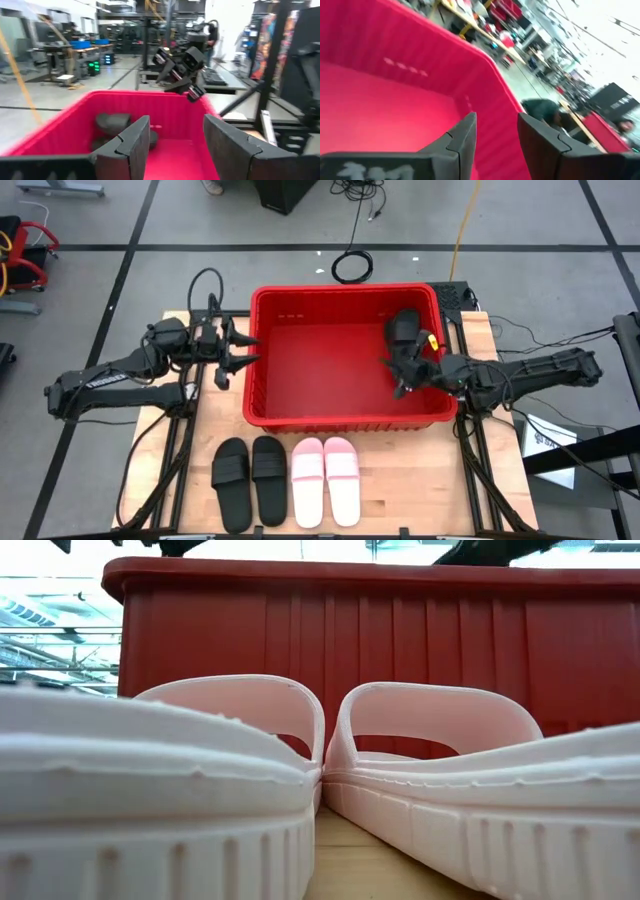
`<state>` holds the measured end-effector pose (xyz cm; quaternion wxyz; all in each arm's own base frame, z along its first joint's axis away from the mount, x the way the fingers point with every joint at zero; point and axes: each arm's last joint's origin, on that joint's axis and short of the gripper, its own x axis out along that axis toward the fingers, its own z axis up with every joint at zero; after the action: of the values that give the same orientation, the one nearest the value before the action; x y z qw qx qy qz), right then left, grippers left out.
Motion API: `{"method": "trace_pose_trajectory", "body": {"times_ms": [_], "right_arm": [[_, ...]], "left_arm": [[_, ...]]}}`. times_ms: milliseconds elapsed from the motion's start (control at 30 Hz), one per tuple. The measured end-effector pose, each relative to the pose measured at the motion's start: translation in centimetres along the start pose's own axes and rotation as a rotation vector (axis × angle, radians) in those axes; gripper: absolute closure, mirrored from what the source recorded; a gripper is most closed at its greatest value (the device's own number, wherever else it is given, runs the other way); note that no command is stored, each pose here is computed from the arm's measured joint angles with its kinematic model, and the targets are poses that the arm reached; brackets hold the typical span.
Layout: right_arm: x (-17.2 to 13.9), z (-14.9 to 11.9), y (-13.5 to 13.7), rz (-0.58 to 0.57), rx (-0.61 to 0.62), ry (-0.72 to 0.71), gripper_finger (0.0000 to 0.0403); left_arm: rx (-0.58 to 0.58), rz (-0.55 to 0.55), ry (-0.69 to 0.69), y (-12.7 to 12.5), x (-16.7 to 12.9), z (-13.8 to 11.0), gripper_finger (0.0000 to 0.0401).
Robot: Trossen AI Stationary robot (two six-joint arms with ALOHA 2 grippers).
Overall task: Pick and place slides into bin
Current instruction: Put the right pink slide into the bin
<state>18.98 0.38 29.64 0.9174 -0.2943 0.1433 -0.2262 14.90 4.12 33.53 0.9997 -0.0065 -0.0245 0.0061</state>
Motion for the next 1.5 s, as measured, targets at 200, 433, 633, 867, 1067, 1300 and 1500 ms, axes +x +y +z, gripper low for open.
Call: {"method": "trace_pose_trajectory", "body": {"times_ms": [200, 433, 633, 867, 1067, 1300, 1500], "right_arm": [[-1.4, 1.3, 1.5, 0.091, 0.099, -0.096, 0.0271], [-3.2, 2.6, 3.5, 0.227, 0.167, -0.183, 0.0272], [-4.7, 4.2, 4.8, 0.292, 0.208, -0.309, 0.0273], [-5.4, 5.1, 6.5, 0.344, 0.226, -0.376, 0.0273], [-5.7, 5.8, 8.3, 0.383, 0.254, -0.418, 0.0273], [-6.7, 6.6, 10.2, 0.441, 0.284, -0.467, 0.0273], [-7.7, 8.7, 11.2, 0.413, 0.276, -0.41, 0.0273]], "left_arm": [[-0.007, -0.117, 0.004, -1.8, 0.4, -0.1, 0.0215], [-0.023, -0.188, 0.08, -4.1, 0.7, -0.9, 0.0215], [0.006, -0.22, 0.047, -6.0, 0.8, -0.6, 0.0215], [0.005, -0.209, 0.072, -7.9, 1.0, -1.0, 0.0215], [0.005, -0.243, 0.063, -10.0, 1.8, -1.3, 0.0215], [-0.002, -0.284, 0.036, -12.2, 2.1, -1.5, 0.0215], [0.012, -0.223, 0.032, -13.3, 2.0, -1.6, 0.0215]]}}
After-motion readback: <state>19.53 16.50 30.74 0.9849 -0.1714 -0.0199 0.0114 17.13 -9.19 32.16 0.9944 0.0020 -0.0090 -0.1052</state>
